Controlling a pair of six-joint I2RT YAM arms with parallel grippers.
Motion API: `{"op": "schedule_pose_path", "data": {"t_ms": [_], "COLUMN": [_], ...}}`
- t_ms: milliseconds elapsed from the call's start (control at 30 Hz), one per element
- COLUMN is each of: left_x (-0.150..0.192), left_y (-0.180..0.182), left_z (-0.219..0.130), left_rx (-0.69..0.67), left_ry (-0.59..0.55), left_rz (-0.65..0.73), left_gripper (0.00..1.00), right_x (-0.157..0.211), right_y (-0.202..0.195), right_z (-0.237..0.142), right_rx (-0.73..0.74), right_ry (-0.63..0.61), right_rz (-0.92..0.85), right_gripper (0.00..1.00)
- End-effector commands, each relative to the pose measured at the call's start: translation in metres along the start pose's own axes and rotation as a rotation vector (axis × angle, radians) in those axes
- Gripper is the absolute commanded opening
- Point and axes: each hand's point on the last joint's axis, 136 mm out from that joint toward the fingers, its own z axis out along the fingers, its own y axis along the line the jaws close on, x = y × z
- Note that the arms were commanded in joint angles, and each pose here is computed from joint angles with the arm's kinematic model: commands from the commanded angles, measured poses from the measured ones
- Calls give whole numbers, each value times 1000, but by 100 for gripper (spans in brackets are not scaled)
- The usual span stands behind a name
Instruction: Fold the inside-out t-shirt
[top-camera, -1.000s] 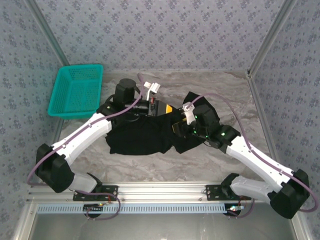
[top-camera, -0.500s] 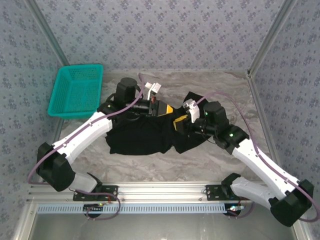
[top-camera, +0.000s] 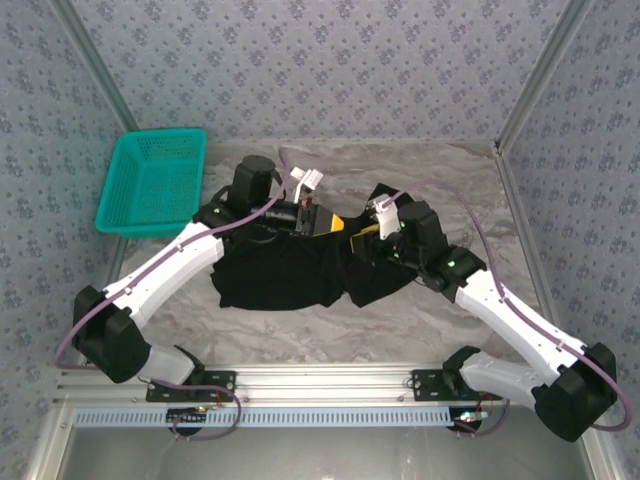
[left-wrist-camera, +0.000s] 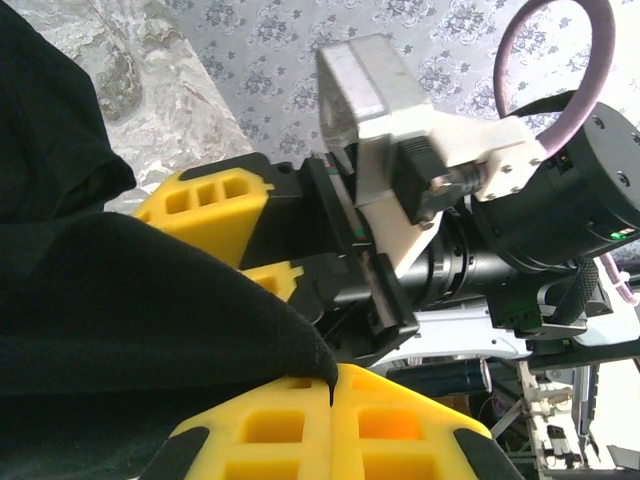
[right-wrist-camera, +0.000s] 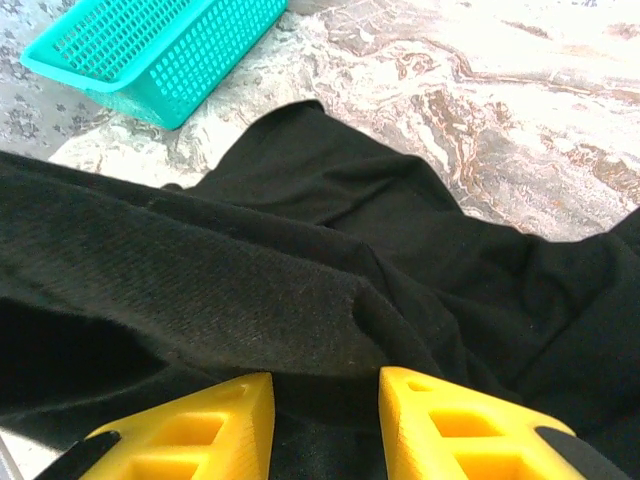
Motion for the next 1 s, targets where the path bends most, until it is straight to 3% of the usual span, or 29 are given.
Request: {"op": "schedule_pose_path", "data": {"t_ms": [0, 133, 200, 333, 433, 567, 733, 867, 967], "left_x": [-2, -1, -1, -4, -9, -17, -25, -24, -16], "left_y": [-22, -20, -19, 2, 39, 79, 107, 105, 103], "left_z": [-7, -7, -8, -14, -28, -45, -61, -54, -45], "left_rx": [44, 41, 35, -84, -279, -434, -596, -568, -546], "left_ry": [2, 5, 7, -31, -78, -122, -161, -169, -145], "left_rz": [62, 64, 65, 68, 66, 54, 65, 89, 114], "left_gripper": [0, 0, 0, 0, 0, 0, 0, 0, 17], "right_x": [2, -1, -2, -1, 3, 6, 4, -4, -11], "right_y": [-7, -10, -11, -1, 15, 30, 37, 38, 31], "right_z": [10, 17, 19, 11, -13, -41, -54, -53, -46], "right_rx": [47, 61, 64, -50, -230, -434, -563, -581, -553], "right_ry": [1, 2, 6, 17, 20, 17, -1, -33, -62], "right_rz": [-25, -31, -36, -17, 23, 121, 185, 197, 232], "right_gripper": [39, 48, 46, 9, 1, 0, 0, 0, 0]}}
